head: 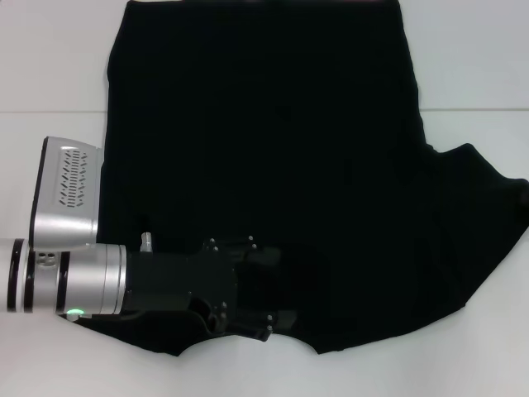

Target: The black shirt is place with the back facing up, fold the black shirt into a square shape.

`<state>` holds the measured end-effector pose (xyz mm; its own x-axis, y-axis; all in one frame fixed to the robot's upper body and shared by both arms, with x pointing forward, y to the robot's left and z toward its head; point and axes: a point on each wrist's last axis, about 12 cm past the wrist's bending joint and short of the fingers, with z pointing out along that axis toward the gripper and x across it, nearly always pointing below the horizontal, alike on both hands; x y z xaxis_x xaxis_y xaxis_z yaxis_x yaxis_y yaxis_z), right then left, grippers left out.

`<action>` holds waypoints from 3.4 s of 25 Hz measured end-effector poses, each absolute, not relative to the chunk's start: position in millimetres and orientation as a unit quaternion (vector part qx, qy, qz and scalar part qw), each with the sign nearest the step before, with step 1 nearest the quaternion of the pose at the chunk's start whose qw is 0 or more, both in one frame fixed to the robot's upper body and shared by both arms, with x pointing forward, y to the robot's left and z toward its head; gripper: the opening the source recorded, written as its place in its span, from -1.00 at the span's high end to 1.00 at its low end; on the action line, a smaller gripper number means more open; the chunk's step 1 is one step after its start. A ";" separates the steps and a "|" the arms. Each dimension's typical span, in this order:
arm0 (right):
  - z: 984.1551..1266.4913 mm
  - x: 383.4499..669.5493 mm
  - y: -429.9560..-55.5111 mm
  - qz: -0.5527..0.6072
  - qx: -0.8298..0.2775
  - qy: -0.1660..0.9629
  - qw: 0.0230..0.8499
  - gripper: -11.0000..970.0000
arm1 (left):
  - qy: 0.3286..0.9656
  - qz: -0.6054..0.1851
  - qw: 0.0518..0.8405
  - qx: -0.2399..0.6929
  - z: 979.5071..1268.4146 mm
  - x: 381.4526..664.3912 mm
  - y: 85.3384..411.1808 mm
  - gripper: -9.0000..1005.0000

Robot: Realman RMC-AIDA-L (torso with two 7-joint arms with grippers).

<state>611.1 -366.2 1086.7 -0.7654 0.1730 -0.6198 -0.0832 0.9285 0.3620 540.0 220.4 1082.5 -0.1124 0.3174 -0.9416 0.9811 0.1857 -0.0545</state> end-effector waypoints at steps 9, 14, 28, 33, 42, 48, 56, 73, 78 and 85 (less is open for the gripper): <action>1106.4 629.4 -339.9 0.240 -0.002 0.902 0.360 0.93 | 0.639 -0.384 0.431 0.509 1082.6 540.6 220.2 -0.64; 1113.8 641.2 -300.2 0.264 -0.067 0.901 0.338 0.91 | 0.641 -0.382 0.431 0.508 1082.1 540.9 220.7 -0.63; 1118.4 652.4 -226.3 0.290 -0.136 0.899 0.297 0.87 | 0.641 -0.382 0.431 0.507 1081.9 540.8 220.8 -0.61; 1120.2 652.7 -219.3 0.295 -0.140 0.897 0.298 0.86 | 0.642 -0.381 0.432 0.506 1081.9 541.1 221.3 -0.60; 1118.4 649.2 -226.5 0.308 -0.130 0.893 0.301 0.13 | 0.657 -0.379 0.444 0.477 1081.7 541.1 230.9 -0.58; 1108.8 634.8 -229.2 0.349 -0.146 0.865 0.330 -0.39 | 0.718 -0.389 0.430 0.385 1085.5 539.1 263.1 -0.57; 1092.2 616.9 -220.7 0.381 -0.174 0.837 0.352 -0.63 | 0.804 -0.354 0.412 0.244 1095.3 528.2 322.9 -0.56; 1091.9 618.7 -220.0 0.379 -0.168 0.838 0.355 -0.66 | 0.912 -0.273 0.302 0.047 1084.0 518.6 381.7 -0.53; 1092.6 619.3 -220.7 0.378 -0.169 0.838 0.357 -0.66 | 0.918 -0.273 0.280 0.070 1080.5 521.1 371.3 -0.52; 1093.8 619.7 -221.2 0.379 -0.169 0.837 0.358 -0.66 | 0.920 -0.264 0.275 0.090 1079.1 525.1 365.9 -0.51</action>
<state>619.7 -221.2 1093.8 -0.6867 -0.0117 -0.7268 -0.5538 0.6561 0.5127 525.1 365.9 1079.1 -0.8325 0.0199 -0.5536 0.3102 0.8448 -0.4361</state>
